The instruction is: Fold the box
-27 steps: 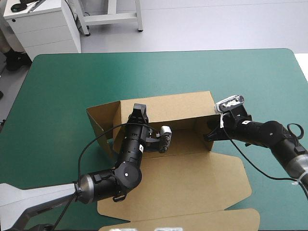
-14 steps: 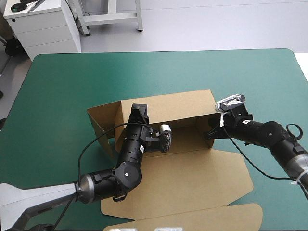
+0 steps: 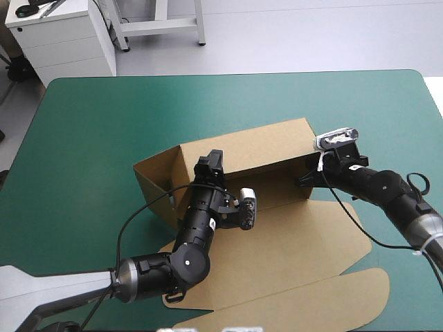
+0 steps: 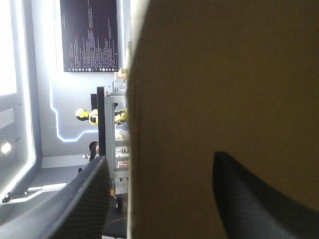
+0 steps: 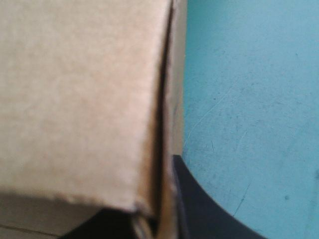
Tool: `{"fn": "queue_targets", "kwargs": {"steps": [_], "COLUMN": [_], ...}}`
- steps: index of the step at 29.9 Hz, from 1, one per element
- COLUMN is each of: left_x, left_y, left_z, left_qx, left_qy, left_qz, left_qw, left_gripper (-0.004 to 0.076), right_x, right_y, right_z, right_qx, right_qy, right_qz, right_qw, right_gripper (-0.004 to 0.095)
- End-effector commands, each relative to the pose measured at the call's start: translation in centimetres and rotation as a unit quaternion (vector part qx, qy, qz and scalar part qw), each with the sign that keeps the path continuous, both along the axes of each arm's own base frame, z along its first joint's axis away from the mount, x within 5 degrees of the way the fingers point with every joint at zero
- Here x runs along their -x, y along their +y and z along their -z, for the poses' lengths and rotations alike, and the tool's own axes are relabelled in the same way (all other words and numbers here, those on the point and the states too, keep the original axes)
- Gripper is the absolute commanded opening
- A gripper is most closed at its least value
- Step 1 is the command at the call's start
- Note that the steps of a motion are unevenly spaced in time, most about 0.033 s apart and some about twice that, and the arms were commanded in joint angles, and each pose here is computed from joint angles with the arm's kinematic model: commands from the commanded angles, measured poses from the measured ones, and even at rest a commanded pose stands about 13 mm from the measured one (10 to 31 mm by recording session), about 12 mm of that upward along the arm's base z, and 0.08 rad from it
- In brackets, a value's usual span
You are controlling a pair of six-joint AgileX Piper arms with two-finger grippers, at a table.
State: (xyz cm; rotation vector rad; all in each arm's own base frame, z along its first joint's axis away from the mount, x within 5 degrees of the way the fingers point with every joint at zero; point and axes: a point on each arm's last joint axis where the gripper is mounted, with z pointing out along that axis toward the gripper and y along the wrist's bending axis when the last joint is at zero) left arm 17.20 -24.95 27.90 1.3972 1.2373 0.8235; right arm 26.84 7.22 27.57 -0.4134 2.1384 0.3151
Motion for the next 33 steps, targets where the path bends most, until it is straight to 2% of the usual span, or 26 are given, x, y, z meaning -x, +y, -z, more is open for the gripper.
{"fn": "queue_targets", "kwargs": {"steps": [1, 9, 11, 13, 15, 18, 23, 24, 28, 33], "left_x": [1.0, 2.6, 2.6, 2.6, 2.6, 2.6, 2.8, 2.7, 0.5, -3.4], "left_y": [-0.3, -0.8, -0.8, -0.7, -0.7, -0.8, -1.3, -1.2, 0.0, 3.6], "left_z": [-2.7, -3.0, -3.1, -3.1, -3.4, -3.7, -6.2, -7.2, -11.0, -16.6], "left_qx": [0.019, -0.003, -0.022, -0.052, -0.077, -0.108, -0.091, -0.069, -0.002, 0.180], "left_qy": [-0.070, -0.095, -0.102, -0.112, -0.120, -0.088, 0.090, 0.135, 0.231, 0.295], "left_qz": [0.010, 0.016, 0.016, 0.016, 0.018, 0.022, 0.049, 0.047, 0.032, -0.010], "left_qw": [0.997, 0.995, 0.994, 0.992, 0.990, 0.990, 0.991, 0.987, 0.972, 0.938], "left_gripper": [0.0439, 0.0435, 0.0388, 0.0235, -0.0003, 0.0015, 0.0015, 0.0015, 0.0015, 0.0014], "right_x": [-1.7, -4.9, -5.3, -5.4, -5.4, -5.3, -5.2, -5.2, -5.1, -5.1], "right_y": [0.1, 0.7, 0.8, 0.8, 0.9, 0.9, 1.0, 1.0, 1.1, 1.2], "right_z": [-1.8, -1.7, -1.7, -1.7, -1.7, -1.7, -1.6, -1.6, -1.5, -1.5], "right_qx": [-0.035, -0.039, -0.046, -0.051, -0.051, -0.052, -0.053, -0.053, -0.055, -0.055], "right_qy": [-0.026, -0.021, -0.017, -0.014, -0.011, -0.007, -0.002, -0.002, 0.004, 0.008], "right_qz": [0.031, 0.035, 0.039, 0.040, 0.037, 0.033, 0.027, 0.027, 0.021, 0.018], "right_qw": [0.999, 0.998, 0.998, 0.998, 0.998, 0.998, 0.998, 0.998, 0.998, 0.998], "right_gripper": [-0.0014, -0.0014, -0.0014, -0.0014, -0.0014, -0.0014, -0.0014, -0.0014, -0.0014, -0.0014]}}
